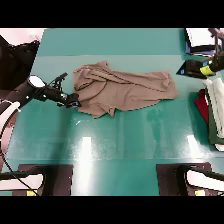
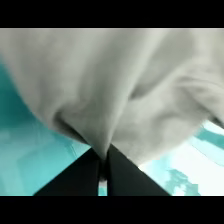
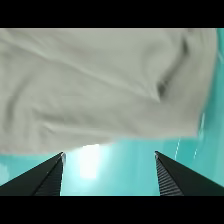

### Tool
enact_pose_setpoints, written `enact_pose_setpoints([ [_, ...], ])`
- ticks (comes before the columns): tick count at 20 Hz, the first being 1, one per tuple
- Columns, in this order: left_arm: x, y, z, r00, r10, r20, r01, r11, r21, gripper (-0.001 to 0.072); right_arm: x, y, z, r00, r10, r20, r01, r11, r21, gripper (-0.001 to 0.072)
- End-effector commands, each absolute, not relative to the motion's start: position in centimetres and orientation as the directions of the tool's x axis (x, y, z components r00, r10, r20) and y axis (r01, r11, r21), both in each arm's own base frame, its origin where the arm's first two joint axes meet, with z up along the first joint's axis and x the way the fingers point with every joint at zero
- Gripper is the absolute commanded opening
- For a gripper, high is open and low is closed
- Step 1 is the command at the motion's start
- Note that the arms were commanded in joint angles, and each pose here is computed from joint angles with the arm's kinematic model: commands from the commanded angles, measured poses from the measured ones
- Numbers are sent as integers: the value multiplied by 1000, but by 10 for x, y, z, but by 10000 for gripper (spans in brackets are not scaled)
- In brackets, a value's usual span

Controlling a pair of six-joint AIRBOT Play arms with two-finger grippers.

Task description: Fold the shirts.

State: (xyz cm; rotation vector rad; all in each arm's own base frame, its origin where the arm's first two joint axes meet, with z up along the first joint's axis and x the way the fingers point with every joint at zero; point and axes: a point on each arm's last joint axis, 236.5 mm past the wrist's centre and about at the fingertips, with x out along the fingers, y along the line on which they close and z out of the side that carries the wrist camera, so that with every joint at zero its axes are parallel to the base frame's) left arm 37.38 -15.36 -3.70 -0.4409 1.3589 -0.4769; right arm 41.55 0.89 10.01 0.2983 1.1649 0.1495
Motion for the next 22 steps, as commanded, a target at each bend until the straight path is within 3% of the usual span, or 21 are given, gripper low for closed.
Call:
enact_pose_setpoints([
  [1, 383, -154, 6, 188, -568, -801, 168, 823, -543, 33, 388, -13, 47, 272, 277, -921, 142, 936, 323, 629],
  [5, 382, -152, 48, 252, -562, -788, 238, 825, -513, 33, 388, -34, -8, 297, 241, -924, 240, 918, 316, 629],
  [11, 355, -155, 51, 162, -576, -801, 254, 809, -530, 33, 408, -25, -48, 238, 260, -936, 202, 929, 309, 626],
  [13, 356, -155, 51, 163, -576, -801, 254, 809, -530, 33, 415, -12, -58, 212, 271, -939, 158, 938, 307, 554],
  [16, 356, -155, 51, 162, -575, -802, 254, 809, -530, 33, 428, 10, -59, 210, 279, -937, 40, 955, 293, 304],
  [17, 355, -155, 51, 158, -576, -802, 254, 809, -530, 33, 430, 17, -58, 210, 281, -936, 15, 957, 291, 120],
  [18, 352, -155, 51, 147, -577, -804, 252, 808, -533, 33, 429, 21, -56, 201, 280, -939, 0, 958, 286, 20],
  [22, 328, -141, 61, 112, -520, -847, 289, 832, -473, 32, 388, 33, -29, 118, 308, -944, -32, 951, 306, 18],
])
